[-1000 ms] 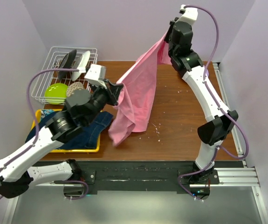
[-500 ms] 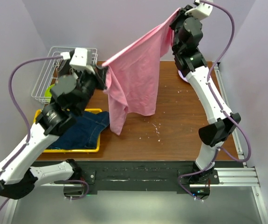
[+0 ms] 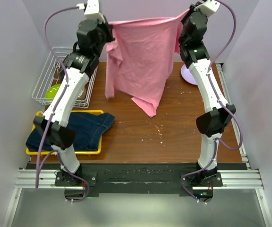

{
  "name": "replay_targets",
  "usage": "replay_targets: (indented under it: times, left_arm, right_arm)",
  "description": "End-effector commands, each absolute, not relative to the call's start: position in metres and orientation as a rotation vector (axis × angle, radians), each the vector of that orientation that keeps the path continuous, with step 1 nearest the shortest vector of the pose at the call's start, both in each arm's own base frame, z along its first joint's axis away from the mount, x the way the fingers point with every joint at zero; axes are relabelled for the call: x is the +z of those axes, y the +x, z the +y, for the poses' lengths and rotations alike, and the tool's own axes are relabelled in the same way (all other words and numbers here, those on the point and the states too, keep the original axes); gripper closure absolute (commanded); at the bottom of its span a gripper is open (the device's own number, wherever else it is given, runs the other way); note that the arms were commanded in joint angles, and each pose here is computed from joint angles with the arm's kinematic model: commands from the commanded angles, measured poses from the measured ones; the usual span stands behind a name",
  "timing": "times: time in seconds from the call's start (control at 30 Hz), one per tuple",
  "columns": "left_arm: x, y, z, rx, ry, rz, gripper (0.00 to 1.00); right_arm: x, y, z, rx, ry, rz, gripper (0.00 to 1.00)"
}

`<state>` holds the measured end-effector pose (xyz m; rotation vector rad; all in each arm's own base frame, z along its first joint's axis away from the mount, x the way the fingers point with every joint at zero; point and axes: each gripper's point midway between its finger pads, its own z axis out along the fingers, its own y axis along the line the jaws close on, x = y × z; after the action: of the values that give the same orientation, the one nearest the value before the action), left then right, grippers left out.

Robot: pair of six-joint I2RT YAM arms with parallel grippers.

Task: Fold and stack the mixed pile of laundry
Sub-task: Flatten out the T-shirt at the center of the board.

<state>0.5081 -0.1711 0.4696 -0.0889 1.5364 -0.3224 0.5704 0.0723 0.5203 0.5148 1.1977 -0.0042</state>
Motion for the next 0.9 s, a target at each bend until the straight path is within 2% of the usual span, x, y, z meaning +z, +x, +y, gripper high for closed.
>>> replay_targets:
  times: [0.0, 0.07, 0.13, 0.17, 0.2, 0.27, 0.3, 0.37, 0.4, 0.43, 0.47, 0.5, 0.53, 0.6, 0.63, 0.67, 0.73, 0.8, 0.87]
  left_arm:
    - [0.597, 0.481, -0.164, -0.412, -0.064, 1.242, 1.00]
    - [0.607, 0.468, -0.156, -0.401, -0.065, 1.218, 1.00]
    - [0.583, 0.470, -0.155, -0.387, -0.060, 1.259, 1.00]
    - [0.592, 0.452, -0.148, -0.389, -0.063, 1.238, 1.00]
    - [0.561, 0.458, -0.147, -0.370, -0.072, 1.303, 1.00]
    - [0.551, 0.440, -0.141, -0.376, -0.076, 1.324, 1.00]
    - [0.510, 0.446, -0.144, -0.363, -0.070, 1.409, 1.00]
    - [0.482, 0.433, -0.137, -0.372, -0.118, 1.478, 1.00]
    - [0.436, 0.433, -0.136, -0.353, -0.136, 1.579, 1.00]
    - [0.427, 0.420, -0.131, -0.361, -0.163, 1.599, 1.00]
    - [0.405, 0.415, -0.130, -0.379, -0.200, 1.640, 1.00]
    - [0.355, 0.411, -0.128, -0.350, -0.217, 1.739, 1.00]
    - [0.340, 0.403, -0.124, -0.346, -0.237, 1.765, 1.00]
    - [0.278, 0.392, -0.116, -0.294, -0.294, 1.897, 1.00]
    - [0.264, 0.385, -0.114, -0.287, -0.308, 1.929, 1.00]
    - [0.234, 0.377, -0.113, -0.279, -0.327, 1.991, 1.00]
    - [0.221, 0.369, -0.109, -0.271, -0.359, 2.010, 1.00]
    - [0.207, 0.362, -0.109, -0.279, -0.361, 2.031, 1.00]
    - [0.221, 0.368, -0.113, -0.304, -0.345, 1.994, 1.00]
  right_arm:
    - [0.624, 0.503, 0.025, 0.059, 0.611, 0.948, 1.00]
    - [0.624, 0.493, 0.024, 0.066, 0.611, 0.960, 1.00]
    - [0.620, 0.473, 0.018, 0.070, 0.619, 0.984, 1.00]
    - [0.614, 0.468, 0.018, 0.092, 0.632, 0.998, 1.00]
    - [0.607, 0.462, 0.018, 0.103, 0.635, 1.015, 1.00]
    - [0.582, 0.439, 0.013, 0.122, 0.667, 1.074, 1.00]
    - [0.575, 0.428, 0.012, 0.142, 0.676, 1.086, 1.00]
    - [0.533, 0.400, 0.009, 0.164, 0.699, 1.178, 1.00]
    - [0.516, 0.392, 0.011, 0.183, 0.702, 1.216, 1.00]
    - [0.466, 0.393, 0.015, 0.188, 0.727, 1.308, 1.00]
    - [0.454, 0.370, 0.020, 0.245, 0.708, 1.355, 1.00]
    - [0.429, 0.364, 0.026, 0.275, 0.702, 1.417, 1.00]
    - [0.373, 0.361, 0.035, 0.296, 0.721, 1.531, 1.00]
    - [0.321, 0.338, 0.057, 0.401, 0.678, 1.688, 1.00]
    - [0.257, 0.324, 0.063, 0.390, 0.710, 1.843, 1.00]
    - [0.239, 0.309, 0.068, 0.430, 0.711, 1.883, 1.00]
    - [0.169, 0.279, 0.082, 0.489, 0.719, 2.055, 1.00]
    - [0.148, 0.261, 0.085, 0.527, 0.721, 2.087, 1.00]
    - [0.157, 0.264, 0.076, 0.468, 0.712, 2.071, 1.00]
